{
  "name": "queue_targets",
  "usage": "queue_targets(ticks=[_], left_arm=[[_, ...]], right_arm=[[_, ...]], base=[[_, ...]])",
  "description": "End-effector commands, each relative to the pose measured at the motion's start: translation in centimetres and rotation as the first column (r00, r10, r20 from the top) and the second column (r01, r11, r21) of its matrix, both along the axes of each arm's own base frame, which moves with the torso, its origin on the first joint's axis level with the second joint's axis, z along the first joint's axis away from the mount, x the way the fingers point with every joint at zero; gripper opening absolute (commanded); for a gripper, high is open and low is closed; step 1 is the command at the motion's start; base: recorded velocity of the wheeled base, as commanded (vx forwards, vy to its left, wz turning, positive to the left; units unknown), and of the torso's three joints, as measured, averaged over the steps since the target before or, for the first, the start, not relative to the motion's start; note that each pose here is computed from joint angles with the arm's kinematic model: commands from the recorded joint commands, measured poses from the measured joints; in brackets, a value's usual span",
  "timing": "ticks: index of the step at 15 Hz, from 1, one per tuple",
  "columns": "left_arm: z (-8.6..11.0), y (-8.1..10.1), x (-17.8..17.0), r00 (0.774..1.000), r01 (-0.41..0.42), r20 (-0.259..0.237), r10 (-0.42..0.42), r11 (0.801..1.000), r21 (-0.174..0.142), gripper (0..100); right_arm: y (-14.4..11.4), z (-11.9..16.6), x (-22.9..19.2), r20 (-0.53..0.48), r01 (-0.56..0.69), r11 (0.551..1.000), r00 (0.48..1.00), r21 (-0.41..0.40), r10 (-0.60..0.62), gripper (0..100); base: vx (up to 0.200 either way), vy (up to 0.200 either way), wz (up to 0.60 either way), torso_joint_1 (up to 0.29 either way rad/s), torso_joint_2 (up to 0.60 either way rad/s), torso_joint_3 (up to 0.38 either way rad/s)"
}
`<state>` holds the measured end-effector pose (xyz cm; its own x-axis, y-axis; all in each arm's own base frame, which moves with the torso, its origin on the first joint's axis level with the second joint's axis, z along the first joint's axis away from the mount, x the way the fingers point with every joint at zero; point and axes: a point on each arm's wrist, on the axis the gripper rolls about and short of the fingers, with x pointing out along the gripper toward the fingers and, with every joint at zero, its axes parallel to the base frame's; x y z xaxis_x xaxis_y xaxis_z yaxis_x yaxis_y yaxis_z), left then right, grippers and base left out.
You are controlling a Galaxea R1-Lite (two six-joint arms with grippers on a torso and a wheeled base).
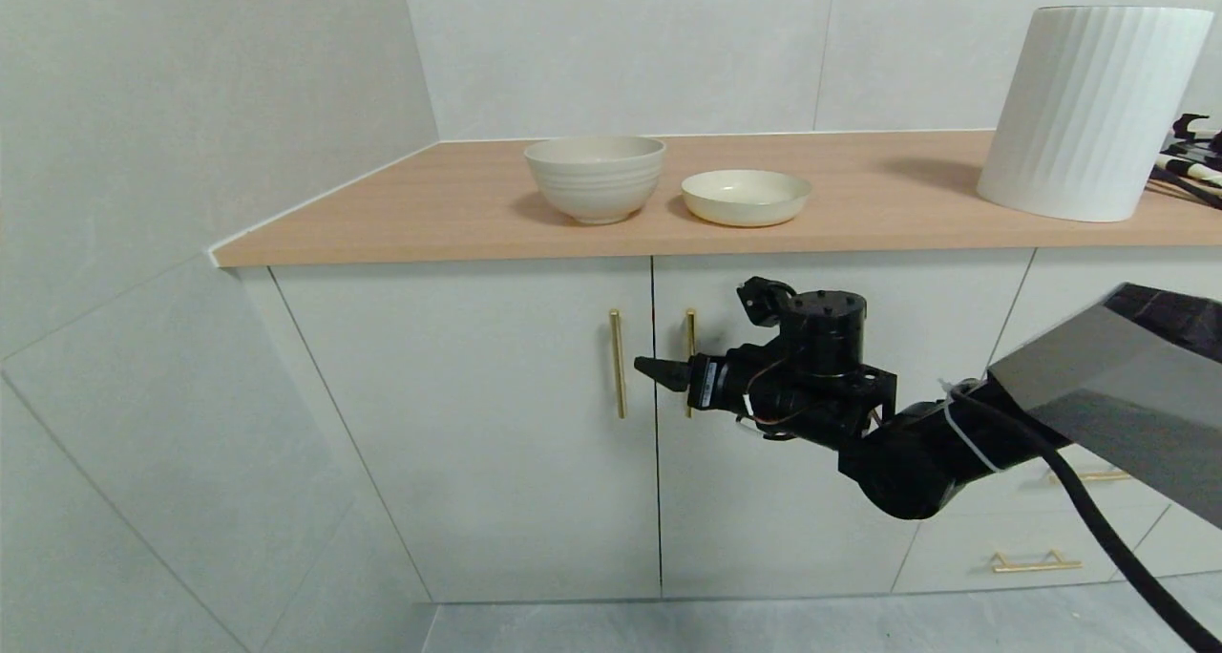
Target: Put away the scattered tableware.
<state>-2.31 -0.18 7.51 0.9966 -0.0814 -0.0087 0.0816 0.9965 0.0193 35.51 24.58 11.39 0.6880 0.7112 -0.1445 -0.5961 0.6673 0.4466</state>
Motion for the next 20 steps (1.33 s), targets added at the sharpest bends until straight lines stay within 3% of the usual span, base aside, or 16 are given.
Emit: queue_targets(ticks=[1, 10, 17, 20], left_arm=[[0.0, 0.0, 0.0, 1.0, 0.0, 0.001, 0.0, 1.0, 0.0, 100], [0.0, 0.0, 0.0, 1.0, 0.0, 0.0, 0.0, 1.0, 0.001, 100], [0.0, 0.0, 0.0, 1.0, 0.0, 0.0, 0.0, 1.0, 0.003, 100], [0.0, 0.0, 0.0, 1.0, 0.0, 0.0, 0.0, 1.0, 0.003, 100]], right_arm=[[0.2, -0.8, 0.2, -0.014, 0.0, 1.0, 1.0, -0.005, 0.0, 100], [1.2, -0.5, -1.2, -0.003, -0.047, 0.998, 0.999, 0.036, 0.047, 100], [-0.5, 1.1, -3.8, -0.023, -0.159, 0.986, 0.987, 0.044, 0.161, 100], [-1.9, 0.6, -6.1, -0.083, -0.262, 0.964, 0.961, 0.037, 0.264, 100]], base=[[0.0, 0.0, 0.0, 0.0, 0.0, 0.0], [0.0, 0.0, 0.0, 0.0, 0.0, 0.0], [0.0, 0.0, 0.0, 0.0, 0.0, 0.0], [0.0, 0.0, 0.0, 0.0, 0.0, 0.0]])
